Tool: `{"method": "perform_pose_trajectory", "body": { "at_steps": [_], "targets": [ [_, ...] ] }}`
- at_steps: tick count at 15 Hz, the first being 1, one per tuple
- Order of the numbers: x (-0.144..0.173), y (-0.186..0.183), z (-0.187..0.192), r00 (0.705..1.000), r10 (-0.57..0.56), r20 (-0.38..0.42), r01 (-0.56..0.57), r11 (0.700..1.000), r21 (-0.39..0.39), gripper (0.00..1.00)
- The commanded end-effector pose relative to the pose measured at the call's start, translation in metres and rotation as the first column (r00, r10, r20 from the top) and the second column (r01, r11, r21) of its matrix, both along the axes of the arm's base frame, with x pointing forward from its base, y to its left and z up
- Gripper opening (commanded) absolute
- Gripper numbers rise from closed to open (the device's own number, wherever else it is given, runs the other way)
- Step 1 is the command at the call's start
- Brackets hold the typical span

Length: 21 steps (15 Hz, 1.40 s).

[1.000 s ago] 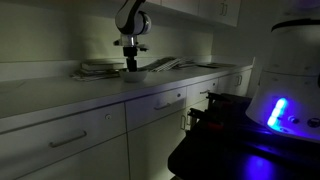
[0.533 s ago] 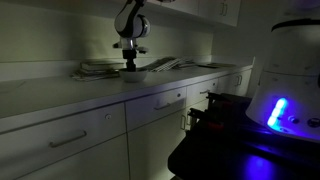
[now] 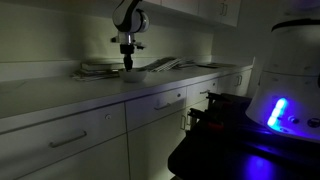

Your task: Remove the pen from the bowl and put it on the table

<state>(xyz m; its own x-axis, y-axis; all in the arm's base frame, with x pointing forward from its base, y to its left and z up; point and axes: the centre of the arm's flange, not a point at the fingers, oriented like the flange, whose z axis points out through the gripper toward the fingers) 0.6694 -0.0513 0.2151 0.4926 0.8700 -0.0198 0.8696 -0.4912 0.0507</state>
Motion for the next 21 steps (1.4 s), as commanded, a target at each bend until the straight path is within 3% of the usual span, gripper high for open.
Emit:
{"method": "perform_pose_trajectory", "body": {
  "at_steps": [1,4,8,13,17,18,19,21],
  "targets": [
    [-0.018,-0.002,0.041,0.999,0.024,-0.040,-0.026,0.999,-0.039,0.03],
    [-0.028,0.004,0.076,0.999,0.010,-0.049,-0.012,0.998,-0.054,0.03],
    [-0.036,0.050,0.094,0.999,0.029,-0.036,-0.029,1.000,0.000,0.03],
    [-0.044,0.141,0.072,0.997,0.063,-0.043,-0.060,0.996,0.061,0.03],
    [-0.044,0.171,0.036,0.996,0.070,-0.059,-0.068,0.997,0.034,0.03],
    [-0.043,0.173,0.028,0.996,0.067,-0.060,-0.065,0.997,0.036,0.11],
    [-0.042,0.174,0.022,0.996,0.064,-0.063,-0.061,0.997,0.037,0.37],
    [-0.040,0.174,0.018,0.997,0.059,-0.048,-0.056,0.997,0.049,0.44]
  ]
}}
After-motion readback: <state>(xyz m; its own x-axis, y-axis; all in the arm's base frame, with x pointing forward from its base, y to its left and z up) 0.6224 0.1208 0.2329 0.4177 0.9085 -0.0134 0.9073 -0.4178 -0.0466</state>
